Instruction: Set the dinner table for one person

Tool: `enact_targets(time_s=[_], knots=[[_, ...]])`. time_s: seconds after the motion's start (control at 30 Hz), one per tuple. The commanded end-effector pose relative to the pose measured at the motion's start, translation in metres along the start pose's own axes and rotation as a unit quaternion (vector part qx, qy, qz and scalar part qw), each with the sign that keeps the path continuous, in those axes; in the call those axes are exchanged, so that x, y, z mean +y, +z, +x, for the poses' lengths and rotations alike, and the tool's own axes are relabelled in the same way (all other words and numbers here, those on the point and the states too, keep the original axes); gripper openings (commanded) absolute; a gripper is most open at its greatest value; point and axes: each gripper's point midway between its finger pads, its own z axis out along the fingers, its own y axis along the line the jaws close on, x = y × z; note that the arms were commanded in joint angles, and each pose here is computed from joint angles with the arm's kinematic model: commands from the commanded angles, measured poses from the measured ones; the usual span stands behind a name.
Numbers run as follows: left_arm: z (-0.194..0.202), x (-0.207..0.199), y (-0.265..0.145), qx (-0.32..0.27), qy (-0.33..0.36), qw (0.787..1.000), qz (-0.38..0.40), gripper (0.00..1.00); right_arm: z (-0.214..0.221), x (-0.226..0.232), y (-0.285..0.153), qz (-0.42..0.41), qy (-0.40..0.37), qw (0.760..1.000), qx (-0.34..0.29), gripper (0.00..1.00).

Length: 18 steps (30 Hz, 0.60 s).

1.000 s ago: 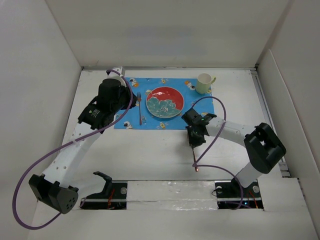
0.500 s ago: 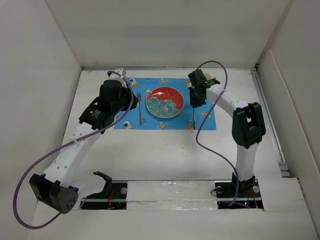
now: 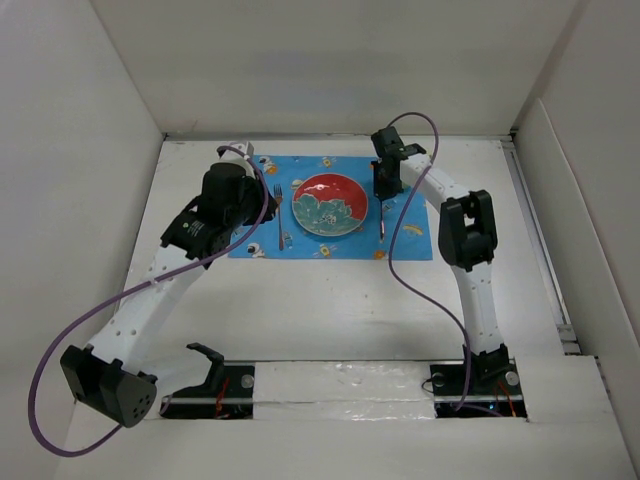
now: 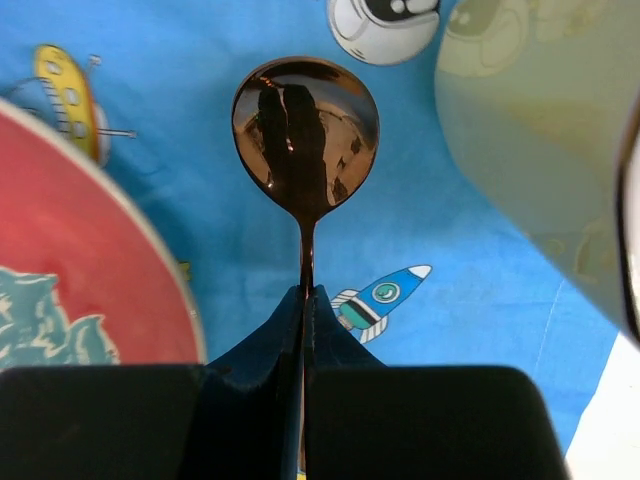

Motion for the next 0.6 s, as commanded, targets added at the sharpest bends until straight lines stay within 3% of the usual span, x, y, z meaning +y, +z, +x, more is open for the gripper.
enact_targets(time_s=[0.0, 0.13, 0.17, 0.3, 0.47, 0.5, 0.53, 0.57], knots=[[-0.005, -0.004, -0.001, -0.011, -0.001, 1.000, 0.005, 0.25, -0.006, -0.003, -0.006, 0.002, -0.002, 1.000, -0.002, 0.00], [-0.008, -0.006, 0.002, -0.009, 0.000, 1.000, 0.006, 0.27, 0.002, 0.000, -0.002, -0.009, 0.001, 1.000, 0.009, 0.06], [-0.008, -0.005, 0.003, -0.007, 0.001, 1.000, 0.005, 0.29, 0.001, 0.000, -0.003, -0.010, 0.004, 1.000, 0.008, 0.16], [-0.017, -0.006, 0.001, -0.016, 0.005, 1.000, -0.001, 0.32, -0.013, 0.004, -0.024, -0.024, 0.009, 1.000, -0.013, 0.39], [-0.033, -0.011, 0.001, -0.032, 0.010, 0.999, -0.001, 0.35, -0.054, 0.023, -0.119, -0.098, 0.009, 0.991, -0.092, 0.53], [-0.043, -0.015, -0.003, -0.044, 0.008, 0.999, 0.001, 0.35, -0.050, 0.030, -0.133, -0.114, -0.002, 0.989, -0.098, 0.53], [-0.049, -0.016, -0.003, -0.049, 0.005, 0.999, -0.001, 0.35, -0.068, 0.037, -0.186, -0.160, -0.004, 0.975, -0.154, 0.53], [-0.055, -0.017, -0.005, -0.058, 0.004, 0.998, -0.001, 0.35, -0.071, 0.042, -0.212, -0.179, -0.010, 0.967, -0.181, 0.49]])
